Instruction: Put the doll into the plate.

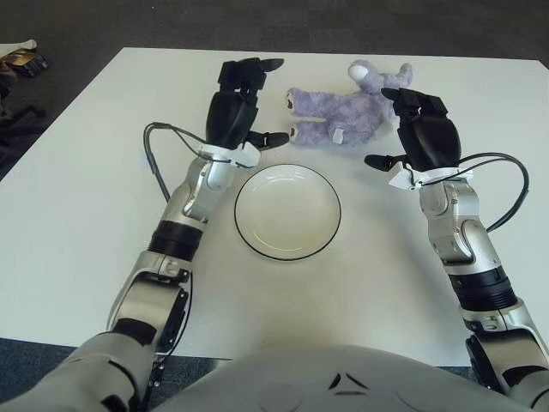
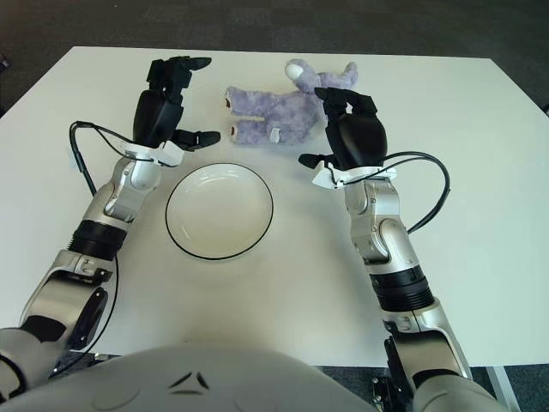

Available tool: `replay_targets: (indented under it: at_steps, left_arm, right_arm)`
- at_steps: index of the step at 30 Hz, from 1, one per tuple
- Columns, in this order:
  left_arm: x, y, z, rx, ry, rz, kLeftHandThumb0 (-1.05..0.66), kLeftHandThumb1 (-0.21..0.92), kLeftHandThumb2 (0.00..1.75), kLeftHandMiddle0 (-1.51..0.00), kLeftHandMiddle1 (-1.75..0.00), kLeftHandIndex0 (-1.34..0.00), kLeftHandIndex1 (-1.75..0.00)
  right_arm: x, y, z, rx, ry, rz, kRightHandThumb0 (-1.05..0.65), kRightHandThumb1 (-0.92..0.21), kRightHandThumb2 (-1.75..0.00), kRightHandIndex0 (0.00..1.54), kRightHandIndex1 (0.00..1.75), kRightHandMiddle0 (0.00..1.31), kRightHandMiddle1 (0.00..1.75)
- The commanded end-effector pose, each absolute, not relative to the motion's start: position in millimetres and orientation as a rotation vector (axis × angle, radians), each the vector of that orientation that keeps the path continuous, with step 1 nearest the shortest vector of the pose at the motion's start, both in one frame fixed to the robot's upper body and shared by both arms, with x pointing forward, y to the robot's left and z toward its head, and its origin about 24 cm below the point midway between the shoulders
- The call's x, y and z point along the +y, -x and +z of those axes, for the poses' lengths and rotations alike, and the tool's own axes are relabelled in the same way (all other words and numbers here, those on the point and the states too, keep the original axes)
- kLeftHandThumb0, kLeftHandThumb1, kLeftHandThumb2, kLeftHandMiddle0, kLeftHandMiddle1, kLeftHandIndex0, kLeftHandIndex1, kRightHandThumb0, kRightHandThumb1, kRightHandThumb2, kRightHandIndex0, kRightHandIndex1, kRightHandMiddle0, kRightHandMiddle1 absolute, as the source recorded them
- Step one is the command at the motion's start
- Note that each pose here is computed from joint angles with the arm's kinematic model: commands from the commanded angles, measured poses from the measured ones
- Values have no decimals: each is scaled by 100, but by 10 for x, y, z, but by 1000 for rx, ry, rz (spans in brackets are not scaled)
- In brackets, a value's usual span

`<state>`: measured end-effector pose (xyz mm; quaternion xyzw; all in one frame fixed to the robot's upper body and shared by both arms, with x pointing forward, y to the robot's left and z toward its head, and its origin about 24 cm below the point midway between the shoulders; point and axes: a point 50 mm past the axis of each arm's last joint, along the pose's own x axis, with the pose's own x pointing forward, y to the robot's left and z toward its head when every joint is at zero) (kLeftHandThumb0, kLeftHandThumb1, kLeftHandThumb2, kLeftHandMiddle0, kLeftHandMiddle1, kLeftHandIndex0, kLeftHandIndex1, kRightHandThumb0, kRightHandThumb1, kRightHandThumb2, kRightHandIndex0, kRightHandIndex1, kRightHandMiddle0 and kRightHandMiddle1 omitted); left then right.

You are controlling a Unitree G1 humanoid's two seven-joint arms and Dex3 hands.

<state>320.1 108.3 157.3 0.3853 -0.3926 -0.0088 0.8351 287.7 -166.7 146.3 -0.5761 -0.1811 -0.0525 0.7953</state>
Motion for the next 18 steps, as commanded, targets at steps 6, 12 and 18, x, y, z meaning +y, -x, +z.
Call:
replay_targets:
  at_steps: [6,12,18]
  left_arm:
    - [939,-3278,1712,-853,-954,-60,-71,38,86,0,-95,0,-104]
    - [829,-3337,1753,-864,-1059,-96,-71,39,85,0,-93,0,-102]
    - [774,-3391,1759,-844,-1182,-122,-73,44,81,0,-85,0,-96]
  right_arm:
    - [-1683,-2843,1450,-361,1231,-113,-66,-43,-82,12,31,0,57]
    - [-1685,-2832,1444,-360,1232,-105,-68,-46,-79,14,32,0,56]
    - [-1683,-2826,1436,-355,1229,-99,-68,-47,-77,15,33,0,56]
